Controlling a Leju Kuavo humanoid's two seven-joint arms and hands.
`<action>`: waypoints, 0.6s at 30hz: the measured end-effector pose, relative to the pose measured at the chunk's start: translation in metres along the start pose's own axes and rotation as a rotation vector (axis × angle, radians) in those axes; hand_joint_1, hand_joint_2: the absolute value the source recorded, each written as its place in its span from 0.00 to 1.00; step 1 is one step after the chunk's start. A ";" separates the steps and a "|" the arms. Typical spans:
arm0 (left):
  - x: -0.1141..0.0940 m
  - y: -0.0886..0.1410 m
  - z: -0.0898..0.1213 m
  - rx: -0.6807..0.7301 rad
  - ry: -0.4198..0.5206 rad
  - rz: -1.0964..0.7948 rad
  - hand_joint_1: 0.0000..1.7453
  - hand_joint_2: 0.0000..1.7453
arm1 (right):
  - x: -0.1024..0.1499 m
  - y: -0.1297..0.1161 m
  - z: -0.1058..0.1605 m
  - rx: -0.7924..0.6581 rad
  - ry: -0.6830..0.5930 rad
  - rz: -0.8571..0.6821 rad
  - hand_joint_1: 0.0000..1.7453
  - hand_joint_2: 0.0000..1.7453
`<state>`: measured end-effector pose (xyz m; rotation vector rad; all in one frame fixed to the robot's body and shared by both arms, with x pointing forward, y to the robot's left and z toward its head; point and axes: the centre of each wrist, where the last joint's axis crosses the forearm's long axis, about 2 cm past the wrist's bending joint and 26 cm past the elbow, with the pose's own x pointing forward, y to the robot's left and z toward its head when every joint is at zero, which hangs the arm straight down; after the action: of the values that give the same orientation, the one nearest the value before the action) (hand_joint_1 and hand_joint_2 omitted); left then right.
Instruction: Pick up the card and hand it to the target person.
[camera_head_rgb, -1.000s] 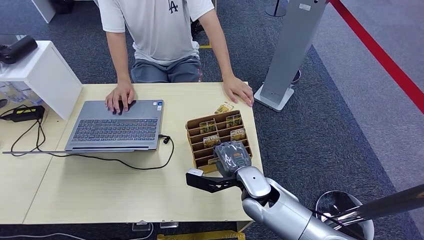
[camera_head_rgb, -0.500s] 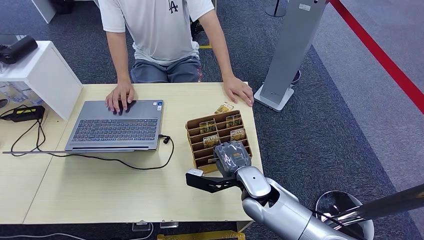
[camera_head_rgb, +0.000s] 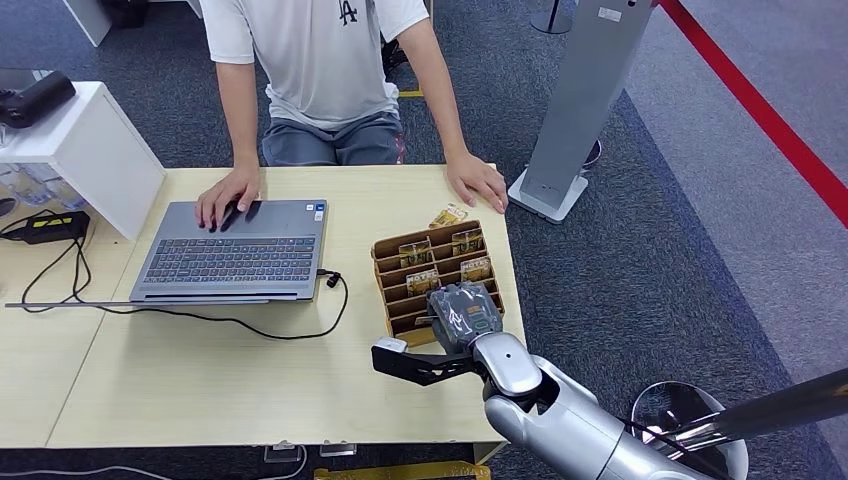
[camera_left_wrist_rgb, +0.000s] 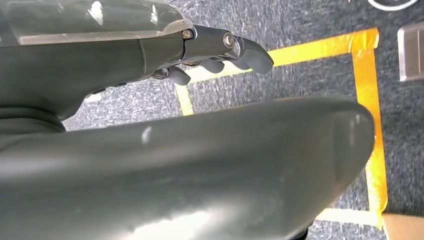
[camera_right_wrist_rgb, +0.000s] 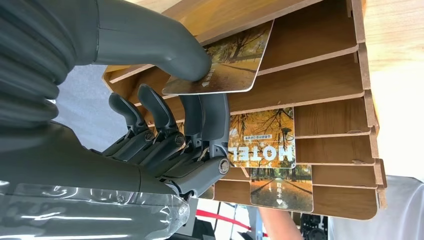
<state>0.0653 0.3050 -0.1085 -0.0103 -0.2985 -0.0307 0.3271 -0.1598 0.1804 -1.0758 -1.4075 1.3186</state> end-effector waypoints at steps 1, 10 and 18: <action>0.000 0.000 0.000 0.001 0.001 0.002 0.00 0.00 | -0.001 -0.009 0.000 -0.037 0.001 -0.008 0.89 1.00; 0.000 -0.007 0.000 -0.004 0.007 0.011 0.00 0.00 | -0.009 -0.080 0.021 -0.571 -0.103 -0.136 0.89 1.00; 0.000 -0.010 0.000 -0.010 0.008 -0.002 0.00 0.00 | 0.005 -0.055 0.015 -0.657 -0.186 -0.178 0.89 1.00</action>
<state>0.0652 0.2949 -0.1087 -0.0196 -0.2903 -0.0342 0.3101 -0.1609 0.2348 -1.2212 -2.1071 0.8537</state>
